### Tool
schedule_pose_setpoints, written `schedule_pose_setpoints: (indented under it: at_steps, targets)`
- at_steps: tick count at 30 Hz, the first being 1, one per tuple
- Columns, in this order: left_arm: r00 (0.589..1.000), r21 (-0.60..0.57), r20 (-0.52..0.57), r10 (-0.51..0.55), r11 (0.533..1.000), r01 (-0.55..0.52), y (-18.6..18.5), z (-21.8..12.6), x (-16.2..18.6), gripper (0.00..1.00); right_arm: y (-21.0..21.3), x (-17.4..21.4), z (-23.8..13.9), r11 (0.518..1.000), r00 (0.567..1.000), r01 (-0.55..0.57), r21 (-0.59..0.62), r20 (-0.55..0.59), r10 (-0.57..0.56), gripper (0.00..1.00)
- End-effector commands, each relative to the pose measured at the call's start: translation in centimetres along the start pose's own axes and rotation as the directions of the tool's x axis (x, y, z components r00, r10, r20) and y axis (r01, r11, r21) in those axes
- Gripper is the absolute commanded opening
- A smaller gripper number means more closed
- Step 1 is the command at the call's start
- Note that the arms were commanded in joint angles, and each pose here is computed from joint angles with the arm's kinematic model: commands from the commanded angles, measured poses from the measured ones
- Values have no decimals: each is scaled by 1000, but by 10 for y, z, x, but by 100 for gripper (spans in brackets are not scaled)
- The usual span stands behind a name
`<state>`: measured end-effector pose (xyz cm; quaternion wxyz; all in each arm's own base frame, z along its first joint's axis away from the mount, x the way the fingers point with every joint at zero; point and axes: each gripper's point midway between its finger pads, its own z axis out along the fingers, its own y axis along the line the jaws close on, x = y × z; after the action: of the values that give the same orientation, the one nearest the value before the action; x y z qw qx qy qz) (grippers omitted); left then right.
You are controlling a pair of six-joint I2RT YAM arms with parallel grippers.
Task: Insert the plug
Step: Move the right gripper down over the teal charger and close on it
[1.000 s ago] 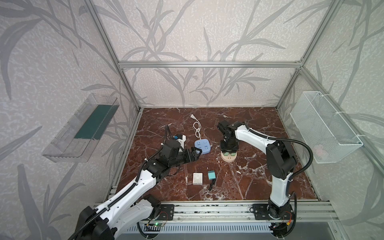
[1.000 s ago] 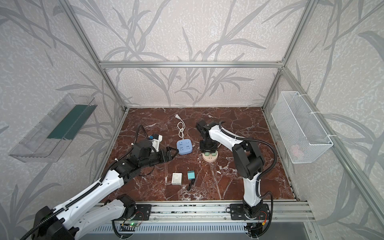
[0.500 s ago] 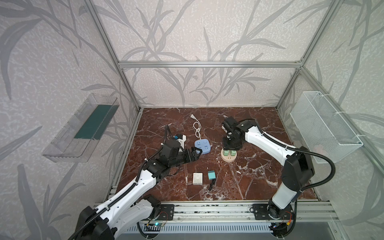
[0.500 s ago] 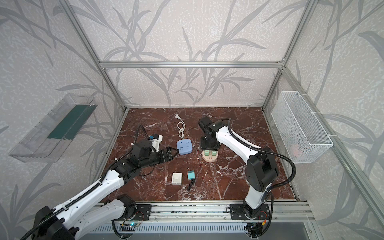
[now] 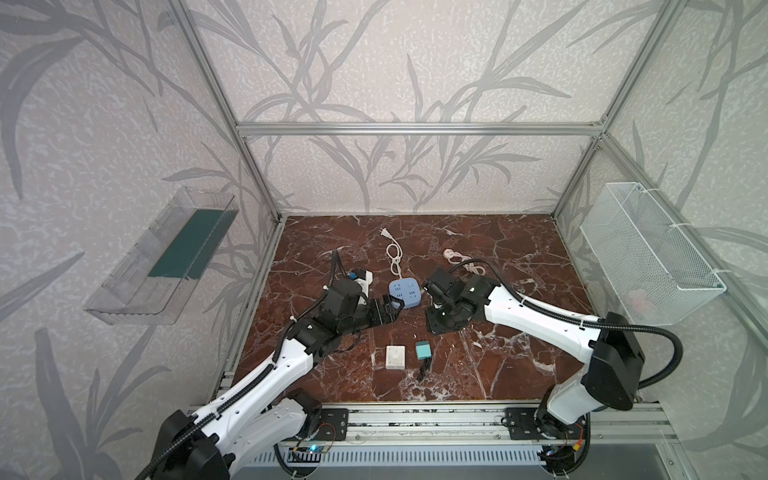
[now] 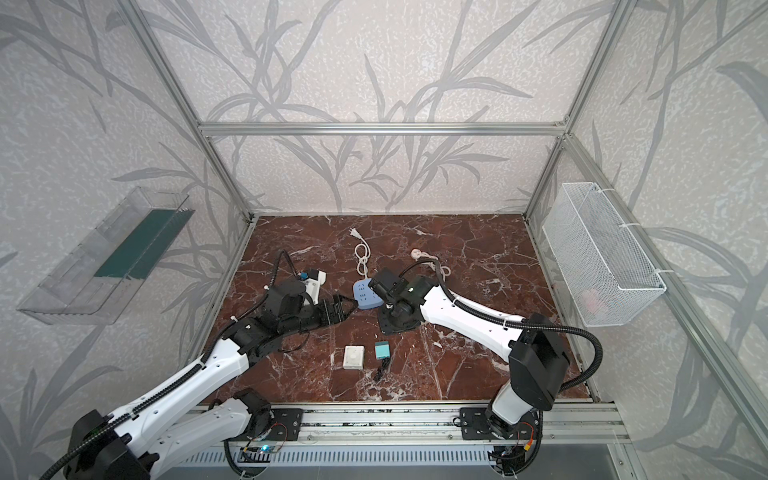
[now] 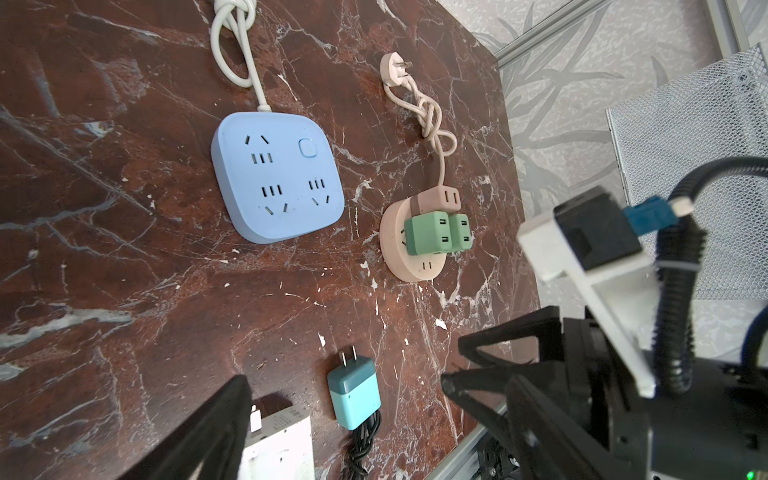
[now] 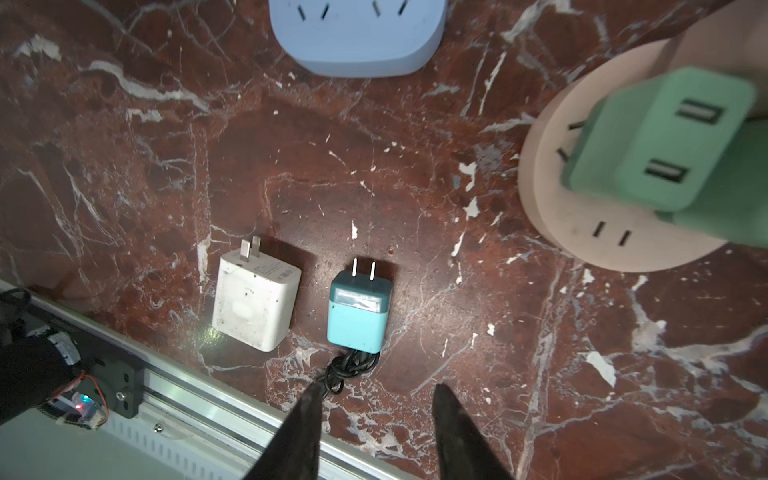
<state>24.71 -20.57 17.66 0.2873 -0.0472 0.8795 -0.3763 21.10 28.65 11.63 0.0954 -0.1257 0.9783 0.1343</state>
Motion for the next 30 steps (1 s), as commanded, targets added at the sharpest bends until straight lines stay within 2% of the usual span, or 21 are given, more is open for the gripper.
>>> schedule_pose_setpoints:
  at_steps: [1,12,21,30]
  targets:
    - [1000,-35,-26,-14,999,13,11,1,7,93,7,7,13,1000,1000,-21,-15,-5,21,47]
    - [999,-52,-9,-34,998,34,17,-3,10,93,9,38,63,1000,994,3,31,-112,0,52]
    - [999,-62,-10,-41,997,41,21,-5,12,93,7,45,75,999,989,3,43,-145,3,57]
    - [999,-61,-8,-48,997,48,23,-5,13,92,7,49,83,999,986,2,51,-164,7,57]
